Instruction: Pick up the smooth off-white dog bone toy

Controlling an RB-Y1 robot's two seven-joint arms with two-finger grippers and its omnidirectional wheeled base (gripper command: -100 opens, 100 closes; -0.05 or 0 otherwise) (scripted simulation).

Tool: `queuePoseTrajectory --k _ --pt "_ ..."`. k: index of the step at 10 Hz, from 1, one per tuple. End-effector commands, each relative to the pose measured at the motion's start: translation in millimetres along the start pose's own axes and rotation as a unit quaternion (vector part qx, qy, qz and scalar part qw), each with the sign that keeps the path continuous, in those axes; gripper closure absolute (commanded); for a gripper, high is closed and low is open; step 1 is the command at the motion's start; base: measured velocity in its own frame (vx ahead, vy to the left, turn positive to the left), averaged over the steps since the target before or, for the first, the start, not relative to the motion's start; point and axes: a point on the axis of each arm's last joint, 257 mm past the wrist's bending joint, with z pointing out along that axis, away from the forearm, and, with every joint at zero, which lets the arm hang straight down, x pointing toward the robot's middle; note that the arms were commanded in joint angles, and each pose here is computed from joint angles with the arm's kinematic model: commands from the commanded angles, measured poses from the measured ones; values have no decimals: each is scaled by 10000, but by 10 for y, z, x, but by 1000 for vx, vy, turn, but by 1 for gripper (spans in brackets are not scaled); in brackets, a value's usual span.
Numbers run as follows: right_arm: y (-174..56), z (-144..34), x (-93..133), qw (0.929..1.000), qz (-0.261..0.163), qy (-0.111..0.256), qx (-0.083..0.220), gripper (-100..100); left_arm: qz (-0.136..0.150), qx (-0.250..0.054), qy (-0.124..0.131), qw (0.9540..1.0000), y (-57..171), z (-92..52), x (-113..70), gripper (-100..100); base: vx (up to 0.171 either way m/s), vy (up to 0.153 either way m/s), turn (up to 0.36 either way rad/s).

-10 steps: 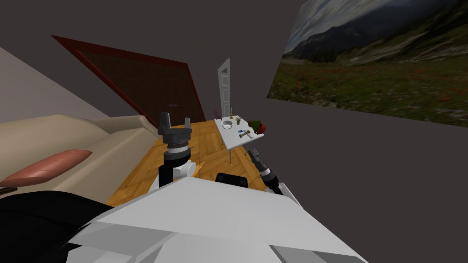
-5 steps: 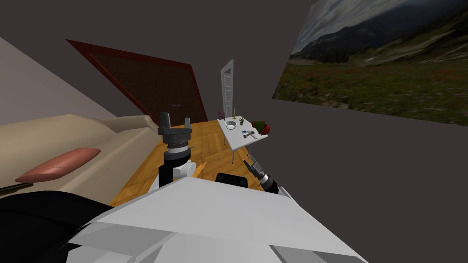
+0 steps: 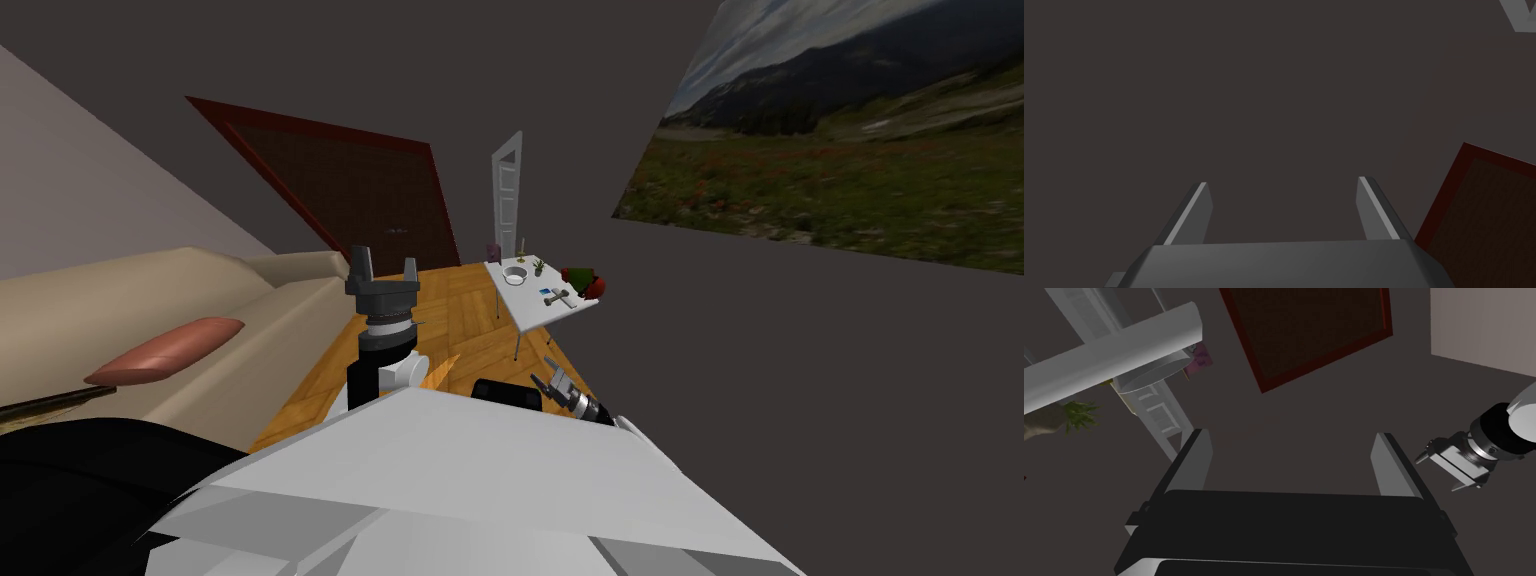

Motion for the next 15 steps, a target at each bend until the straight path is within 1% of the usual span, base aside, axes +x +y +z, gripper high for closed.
queuePoseTrajectory --k 1,2,3,4,5,6,7,8,9,10,11,12,13,14,15 --pt "-67 -167 209 9991 -191 377 -43 -100 0 0 0 10000 0 0 0 0 23 108 50" --pt "-10 -251 422 9964 -439 689 -230 -100 0 0 0 10000 0 0 0 0 43 124 86" --pt "-81 -345 490 9953 -466 834 -184 -100 0 0 0 10000 0 0 0 0 43 102 59" --pt "-117 -411 504 9942 -517 927 -186 -100 0 0 0 10000 0 0 0 0 18 43 5" --pt "-125 -579 747 9878 -766 1315 -336 -100 1 0 0 10000 0 0 0 0 38 94 140" --pt "-188 -686 765 9853 -835 1456 -330 -100 0 0 0 10000 0 0 0 0 26 95 62" --pt "-168 -820 949 9773 -1073 1751 -516 -100 1 0 0 10000 0 0 0 0 53 122 106" --pt "-270 -972 988 9732 -1133 1943 -474 -100 0 0 0 10000 0 0 0 0 48 106 79" --pt "-289 -1006 988 9722 -1154 1984 -473 -100 1 0 0 10000 0 0 0 0 16 54 2" --pt "-336 -1236 1155 9592 -1419 2358 -642 -100 1 0 0 10000 0 0 0 0 28 103 133" --pt "-419 -1364 1167 9549 -1469 2507 -609 -100 0 0 0 10000 0 0 0 0 30 103 81" --pt "-492 -1597 1314 9404 -1704 2848 -741 -100 1 0 0 10000 0 0 0 0 46 141 148" --pt "-551 -1713 1302 9356 -1752 2975 -738 -100 0 0 0 10000 0 0 0 0 63 120 86" --pt "-577 -1756 1292 9337 -1775 3021 -735 -100 1 0 0 10000 0 0 0 0 35 51 -16" --pt "-678 -2038 1402 9153 -2004 3385 -859 -100 1 0 0 10000 0 0 0 0 35 88 175"
